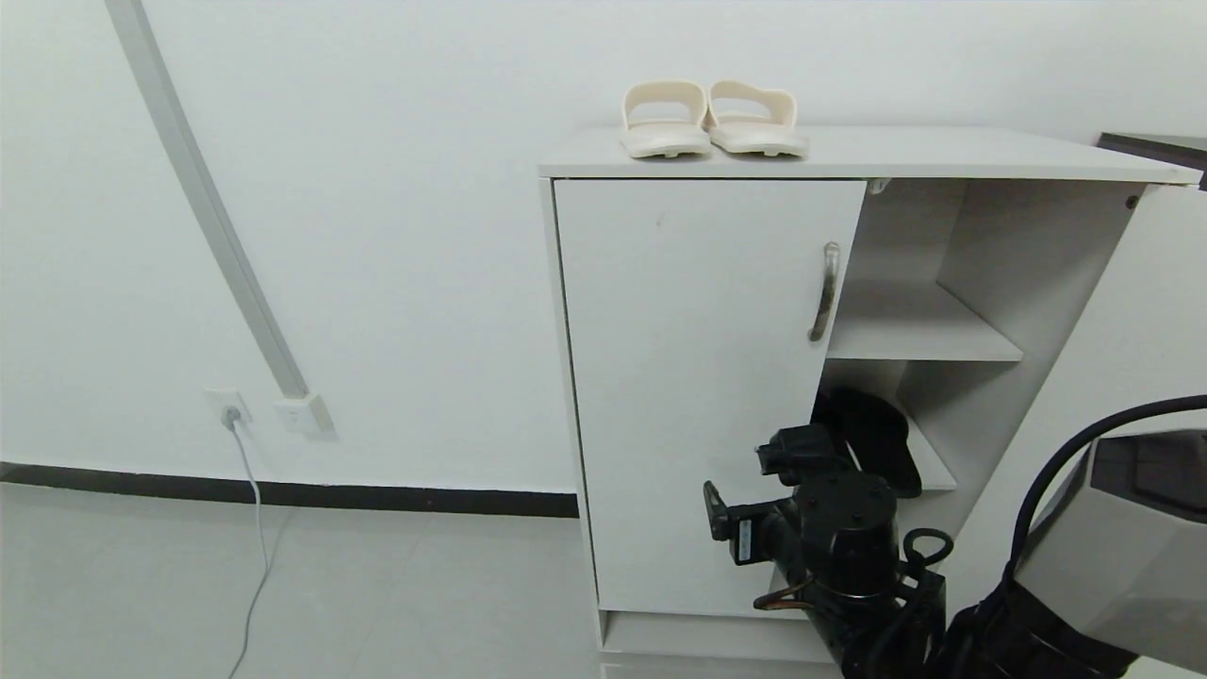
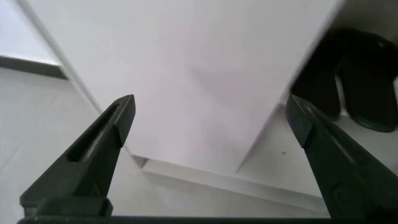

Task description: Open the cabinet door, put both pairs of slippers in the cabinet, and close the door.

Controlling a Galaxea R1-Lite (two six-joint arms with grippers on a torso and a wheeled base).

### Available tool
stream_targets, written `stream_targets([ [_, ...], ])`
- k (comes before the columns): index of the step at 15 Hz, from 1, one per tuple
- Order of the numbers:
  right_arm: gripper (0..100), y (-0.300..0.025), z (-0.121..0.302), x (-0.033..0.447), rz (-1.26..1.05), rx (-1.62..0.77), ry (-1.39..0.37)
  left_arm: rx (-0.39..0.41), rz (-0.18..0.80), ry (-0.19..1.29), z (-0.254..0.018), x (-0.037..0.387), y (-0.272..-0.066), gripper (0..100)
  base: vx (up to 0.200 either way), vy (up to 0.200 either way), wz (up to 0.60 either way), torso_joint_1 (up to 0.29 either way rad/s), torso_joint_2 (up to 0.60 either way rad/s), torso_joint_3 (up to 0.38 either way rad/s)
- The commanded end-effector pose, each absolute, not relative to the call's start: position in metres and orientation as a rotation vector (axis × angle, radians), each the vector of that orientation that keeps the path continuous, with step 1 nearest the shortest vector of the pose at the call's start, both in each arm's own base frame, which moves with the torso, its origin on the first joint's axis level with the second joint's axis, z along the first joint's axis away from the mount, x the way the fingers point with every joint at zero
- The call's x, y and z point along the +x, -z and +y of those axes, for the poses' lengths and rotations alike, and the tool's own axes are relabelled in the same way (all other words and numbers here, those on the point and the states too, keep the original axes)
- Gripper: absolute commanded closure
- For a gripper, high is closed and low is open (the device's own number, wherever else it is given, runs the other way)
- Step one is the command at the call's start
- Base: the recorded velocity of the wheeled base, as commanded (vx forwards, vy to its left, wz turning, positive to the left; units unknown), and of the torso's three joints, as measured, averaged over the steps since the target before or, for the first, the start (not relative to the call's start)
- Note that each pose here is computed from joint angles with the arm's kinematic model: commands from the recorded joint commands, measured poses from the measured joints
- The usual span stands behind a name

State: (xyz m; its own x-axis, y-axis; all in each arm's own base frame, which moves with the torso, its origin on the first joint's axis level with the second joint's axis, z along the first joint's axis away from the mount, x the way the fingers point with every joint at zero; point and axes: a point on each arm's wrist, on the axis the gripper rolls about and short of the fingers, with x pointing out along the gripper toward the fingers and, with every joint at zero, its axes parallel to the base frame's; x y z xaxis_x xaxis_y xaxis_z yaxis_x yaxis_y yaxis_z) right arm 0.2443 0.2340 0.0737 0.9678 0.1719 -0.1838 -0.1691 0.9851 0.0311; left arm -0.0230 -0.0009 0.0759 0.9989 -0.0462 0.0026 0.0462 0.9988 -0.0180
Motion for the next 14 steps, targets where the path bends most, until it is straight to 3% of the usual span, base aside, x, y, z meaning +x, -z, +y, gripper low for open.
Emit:
stream_targets([
  [1,0,-0.073,0.234,0.245,0.186,0.016,-0.170,-0.018,-0.001,0.046,-0.001,-0.023,-0.076,100,0.000,0.000,0.00,0.000,0.00,0.000],
  [12,0,-0.057,0.230,0.249,0.135,-0.033,-0.172,-0.017,-0.001,0.046,-0.001,-0.023,-0.076,100,0.000,0.000,0.00,0.000,0.00,0.000],
  [14,0,-0.057,0.231,0.249,0.135,-0.032,-0.174,-0.017,-0.001,0.046,-0.001,-0.023,-0.076,100,0.000,0.000,0.00,0.017,-0.17,-0.246],
])
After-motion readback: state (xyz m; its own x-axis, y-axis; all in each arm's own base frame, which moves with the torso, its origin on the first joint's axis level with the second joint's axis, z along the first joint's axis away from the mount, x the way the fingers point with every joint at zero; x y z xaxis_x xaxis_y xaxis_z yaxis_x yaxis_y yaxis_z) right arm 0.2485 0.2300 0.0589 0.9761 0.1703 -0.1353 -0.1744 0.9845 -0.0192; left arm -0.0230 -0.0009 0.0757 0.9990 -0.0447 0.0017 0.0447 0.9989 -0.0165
